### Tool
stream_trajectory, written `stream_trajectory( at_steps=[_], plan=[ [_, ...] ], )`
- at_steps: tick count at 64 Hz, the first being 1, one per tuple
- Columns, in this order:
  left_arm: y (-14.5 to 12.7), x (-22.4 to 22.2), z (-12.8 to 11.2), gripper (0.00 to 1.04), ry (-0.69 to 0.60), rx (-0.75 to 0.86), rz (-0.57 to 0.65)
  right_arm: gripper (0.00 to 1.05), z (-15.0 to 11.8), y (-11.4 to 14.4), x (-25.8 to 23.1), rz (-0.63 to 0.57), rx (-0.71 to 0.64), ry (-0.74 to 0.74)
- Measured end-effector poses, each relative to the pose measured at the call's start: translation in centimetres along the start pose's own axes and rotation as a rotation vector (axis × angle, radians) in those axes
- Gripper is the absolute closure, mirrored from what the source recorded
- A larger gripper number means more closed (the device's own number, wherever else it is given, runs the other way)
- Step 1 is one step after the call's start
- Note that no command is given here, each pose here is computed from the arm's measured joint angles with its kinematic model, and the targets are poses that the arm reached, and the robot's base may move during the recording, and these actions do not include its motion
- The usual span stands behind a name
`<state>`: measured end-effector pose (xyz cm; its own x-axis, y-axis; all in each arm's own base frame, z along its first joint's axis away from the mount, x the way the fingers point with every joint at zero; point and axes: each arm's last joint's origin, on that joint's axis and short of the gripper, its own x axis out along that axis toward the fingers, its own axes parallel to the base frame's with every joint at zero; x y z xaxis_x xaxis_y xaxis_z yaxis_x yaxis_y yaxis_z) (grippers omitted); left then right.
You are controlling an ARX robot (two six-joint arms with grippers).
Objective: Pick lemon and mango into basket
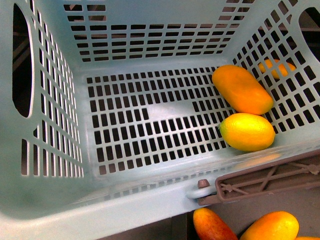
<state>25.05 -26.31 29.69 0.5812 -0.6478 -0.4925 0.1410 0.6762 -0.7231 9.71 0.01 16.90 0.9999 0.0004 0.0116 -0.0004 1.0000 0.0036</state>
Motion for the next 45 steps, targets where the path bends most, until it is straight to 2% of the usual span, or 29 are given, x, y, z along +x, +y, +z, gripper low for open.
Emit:
stream_trajectory(
  at_steps=[3, 25, 27, 30, 34, 38, 45],
  plan=[
    [0.0, 0.0, 0.0, 1.00, 0.000, -0.002, 0.000, 0.98, 0.0, 0.0, 0.0, 0.000, -0.001, 0.000],
    [0.0, 0.0, 0.0, 1.00, -0.001, 0.001, 0.001, 0.39, 0.0, 0.0, 0.0, 0.000, -0.001, -0.001],
    [0.0, 0.2, -0.2, 1.00, -0.025, 0.009, 0.049, 0.33, 0.0, 0.0, 0.0, 0.000, -0.001, -0.001],
    [-0.2, 0.5, -0.3, 1.00, -0.127, 0.041, 0.283, 0.25, 0.0, 0.0, 0.0, -0.001, -0.001, -0.001],
    [0.3, 1.4, -0.6, 1.00, -0.261, 0.104, 0.522, 0.14, 0.0, 0.0, 0.0, 0.002, -0.001, -0.001],
    [1.4, 2.2, -0.2, 1.00, -0.408, 0.148, 0.652, 0.07, 0.0, 0.0, 0.0, 0.001, 0.000, -0.001],
    [3.7, 2.6, 2.7, 1.00, -0.602, 0.094, 0.743, 0.09, 0.0, 0.0, 0.0, -0.002, 0.000, -0.001]
  ],
)
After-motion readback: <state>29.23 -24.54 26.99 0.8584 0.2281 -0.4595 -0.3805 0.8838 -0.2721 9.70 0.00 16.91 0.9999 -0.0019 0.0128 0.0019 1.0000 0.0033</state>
